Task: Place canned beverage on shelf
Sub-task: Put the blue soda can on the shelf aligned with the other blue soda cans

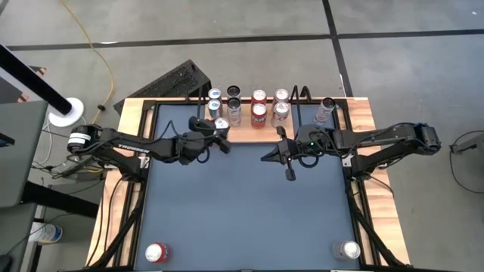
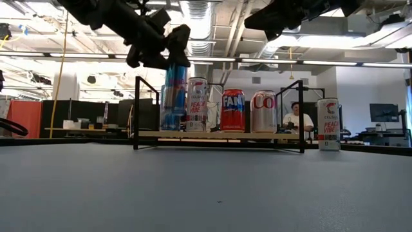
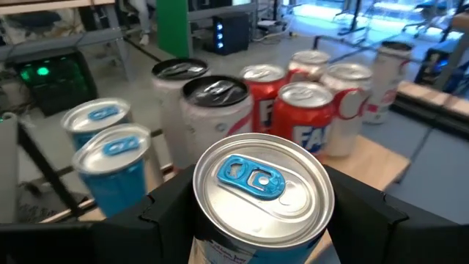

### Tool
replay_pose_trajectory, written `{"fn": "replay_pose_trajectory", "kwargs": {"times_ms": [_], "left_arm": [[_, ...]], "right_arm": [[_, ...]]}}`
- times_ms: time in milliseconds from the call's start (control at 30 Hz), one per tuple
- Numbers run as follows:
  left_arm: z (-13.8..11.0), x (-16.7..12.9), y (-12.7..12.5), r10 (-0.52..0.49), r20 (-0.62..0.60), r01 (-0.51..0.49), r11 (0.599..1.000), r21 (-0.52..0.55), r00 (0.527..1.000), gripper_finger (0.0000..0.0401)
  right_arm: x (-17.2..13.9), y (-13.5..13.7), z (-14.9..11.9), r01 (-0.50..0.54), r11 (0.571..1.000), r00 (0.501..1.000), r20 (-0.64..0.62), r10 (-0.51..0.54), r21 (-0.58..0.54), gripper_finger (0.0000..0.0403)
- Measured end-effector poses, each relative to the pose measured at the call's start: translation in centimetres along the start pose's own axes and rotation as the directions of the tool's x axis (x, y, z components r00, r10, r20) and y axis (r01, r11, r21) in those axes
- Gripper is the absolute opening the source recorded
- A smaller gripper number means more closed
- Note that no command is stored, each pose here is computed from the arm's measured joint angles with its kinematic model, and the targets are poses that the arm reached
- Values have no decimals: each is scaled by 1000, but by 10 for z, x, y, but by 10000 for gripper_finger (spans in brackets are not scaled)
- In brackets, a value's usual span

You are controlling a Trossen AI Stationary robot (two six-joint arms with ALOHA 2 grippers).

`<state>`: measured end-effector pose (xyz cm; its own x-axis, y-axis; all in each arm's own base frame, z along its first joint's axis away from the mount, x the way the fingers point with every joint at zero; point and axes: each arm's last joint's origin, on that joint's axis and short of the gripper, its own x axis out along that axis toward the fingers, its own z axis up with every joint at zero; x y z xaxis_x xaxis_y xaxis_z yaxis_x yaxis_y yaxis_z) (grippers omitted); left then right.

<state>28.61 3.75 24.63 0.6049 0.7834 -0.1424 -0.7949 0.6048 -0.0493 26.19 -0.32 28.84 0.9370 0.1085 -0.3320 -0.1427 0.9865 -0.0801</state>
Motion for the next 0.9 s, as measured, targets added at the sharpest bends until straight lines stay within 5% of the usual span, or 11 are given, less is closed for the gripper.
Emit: {"fn": "replay_pose_trajectory", "kwargs": {"times_ms": [900], "left_arm": [[-24, 42, 2, -55, -16, 54, 996, -68, 998, 229]], "right_arm": [[0, 0, -2, -4, 1000, 1000, -17, 4, 14, 0]]}}
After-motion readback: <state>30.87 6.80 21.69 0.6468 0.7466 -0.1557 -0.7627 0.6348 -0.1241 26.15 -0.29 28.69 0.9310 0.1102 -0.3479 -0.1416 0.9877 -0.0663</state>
